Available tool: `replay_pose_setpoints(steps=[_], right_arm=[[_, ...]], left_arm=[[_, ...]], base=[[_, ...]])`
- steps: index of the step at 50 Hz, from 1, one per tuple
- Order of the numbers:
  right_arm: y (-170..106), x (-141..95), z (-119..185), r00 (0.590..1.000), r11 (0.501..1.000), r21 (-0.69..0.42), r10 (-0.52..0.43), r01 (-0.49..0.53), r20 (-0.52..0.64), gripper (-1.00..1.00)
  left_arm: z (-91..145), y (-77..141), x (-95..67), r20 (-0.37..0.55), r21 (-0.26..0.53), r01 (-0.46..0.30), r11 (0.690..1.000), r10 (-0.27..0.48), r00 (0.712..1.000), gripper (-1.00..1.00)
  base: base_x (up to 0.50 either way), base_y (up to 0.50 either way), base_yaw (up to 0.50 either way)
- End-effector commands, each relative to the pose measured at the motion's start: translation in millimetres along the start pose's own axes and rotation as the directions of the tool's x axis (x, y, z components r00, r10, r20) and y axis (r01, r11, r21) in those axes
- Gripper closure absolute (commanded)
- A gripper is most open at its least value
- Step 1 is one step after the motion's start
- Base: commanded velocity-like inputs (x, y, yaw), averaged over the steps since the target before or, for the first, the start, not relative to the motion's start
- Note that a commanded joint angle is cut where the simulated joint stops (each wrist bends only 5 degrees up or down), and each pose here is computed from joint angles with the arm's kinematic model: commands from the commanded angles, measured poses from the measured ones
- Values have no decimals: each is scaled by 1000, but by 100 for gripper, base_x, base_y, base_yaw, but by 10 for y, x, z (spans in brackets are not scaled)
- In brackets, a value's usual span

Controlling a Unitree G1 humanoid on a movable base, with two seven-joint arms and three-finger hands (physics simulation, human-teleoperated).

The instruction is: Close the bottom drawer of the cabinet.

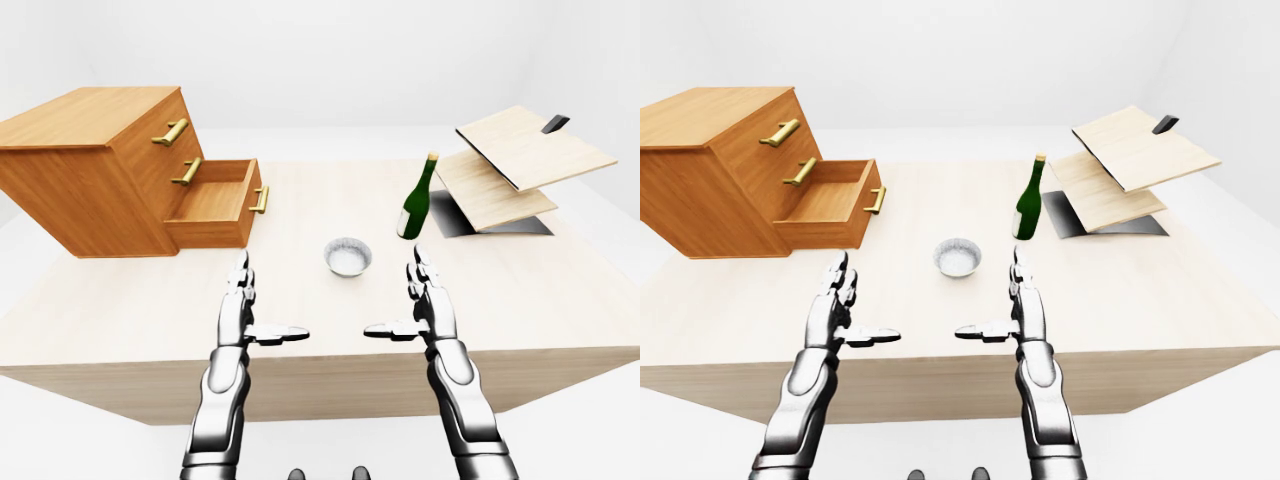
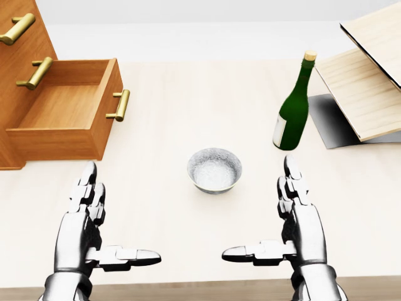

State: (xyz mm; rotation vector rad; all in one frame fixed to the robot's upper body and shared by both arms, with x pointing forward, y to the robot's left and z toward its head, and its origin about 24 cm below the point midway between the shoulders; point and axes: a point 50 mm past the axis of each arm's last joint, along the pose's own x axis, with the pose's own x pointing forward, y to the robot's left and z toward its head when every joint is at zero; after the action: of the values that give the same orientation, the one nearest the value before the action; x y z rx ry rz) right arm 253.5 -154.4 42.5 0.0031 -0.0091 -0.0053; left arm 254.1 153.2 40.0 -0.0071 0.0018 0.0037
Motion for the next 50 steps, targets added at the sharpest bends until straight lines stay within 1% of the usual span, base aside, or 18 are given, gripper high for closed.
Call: replay_pose_setpoints(steps=[1,10,12,13,14,15,17,20,21,22,23,24,25,29,38,42,46,50], right_arm=[[-98,-22,47,1000,1000,12,-8,8,27,-100],[-122,-66,140,998,1000,13,-19,19,53,-100],[-156,-101,298,994,999,25,-42,40,98,-100],[-226,-118,463,986,997,20,-79,77,145,-100],[-285,-144,614,973,995,28,-104,101,206,-100],[-368,-189,827,945,990,43,-139,133,296,-100],[-509,-266,1076,896,981,59,-194,185,399,-100],[-663,-370,1320,829,964,65,-255,258,498,-100],[-707,-421,1414,800,959,72,-270,275,536,-100],[-808,-475,1517,759,945,90,-308,316,574,-100],[-814,-479,1523,756,944,91,-311,318,576,-100],[-854,-501,1565,741,940,98,-319,326,591,-100],[-942,-517,1626,712,927,110,-349,359,610,-100],[-1101,-500,1618,699,906,147,-401,396,592,-100],[-1127,-577,1752,652,901,178,-412,396,636,-100],[-1124,-547,1722,665,902,171,-410,396,624,-100],[-1109,-548,1728,667,906,166,-402,391,628,-100],[-1080,-507,1642,699,912,144,-389,384,600,-100]], left_arm=[[-31,63,-6,-1,-13,-7,1000,7,1000,-100],[9,80,-20,2,-26,-9,1000,9,1000,-100],[11,82,-15,3,-25,-8,1000,8,1000,-100],[20,82,-15,4,-24,-8,1000,8,1000,-100],[19,83,-13,4,-24,-8,1000,8,1000,-100],[14,86,-9,3,-23,-9,1000,9,1000,-100],[8,91,-3,1,-26,-11,1000,11,1000,-100],[16,88,-12,2,-24,-10,1000,10,1000,-100],[25,85,-15,2,-22,-9,1000,9,1000,-100],[25,82,-15,2,-21,-8,1000,8,1000,-100],[16,81,-9,2,-20,-9,1000,9,1000,-100],[2,81,0,1,-19,-9,1000,9,1000,-100],[-15,81,8,-1,-16,-9,1000,9,1000,-100],[-8,84,9,-1,-13,-12,1000,12,1000,-100],[-11,79,21,-1,-13,-10,1000,10,1000,-100],[-19,84,31,-1,-12,-11,1000,11,1000,-100],[-20,79,30,-2,-10,-10,1000,10,1000,-100],[-21,68,17,-4,-7,-8,1000,8,1000,-100]], base=[[0,0,0],[0,0,0],[0,0,0],[0,0,0],[0,0,0],[0,0,0],[0,0,0],[0,0,0],[0,0,0],[0,0,0],[0,0,0],[0,0,0],[0,0,0],[0,0,0],[0,0,0],[0,0,0],[22,0,0],[33,0,0]])
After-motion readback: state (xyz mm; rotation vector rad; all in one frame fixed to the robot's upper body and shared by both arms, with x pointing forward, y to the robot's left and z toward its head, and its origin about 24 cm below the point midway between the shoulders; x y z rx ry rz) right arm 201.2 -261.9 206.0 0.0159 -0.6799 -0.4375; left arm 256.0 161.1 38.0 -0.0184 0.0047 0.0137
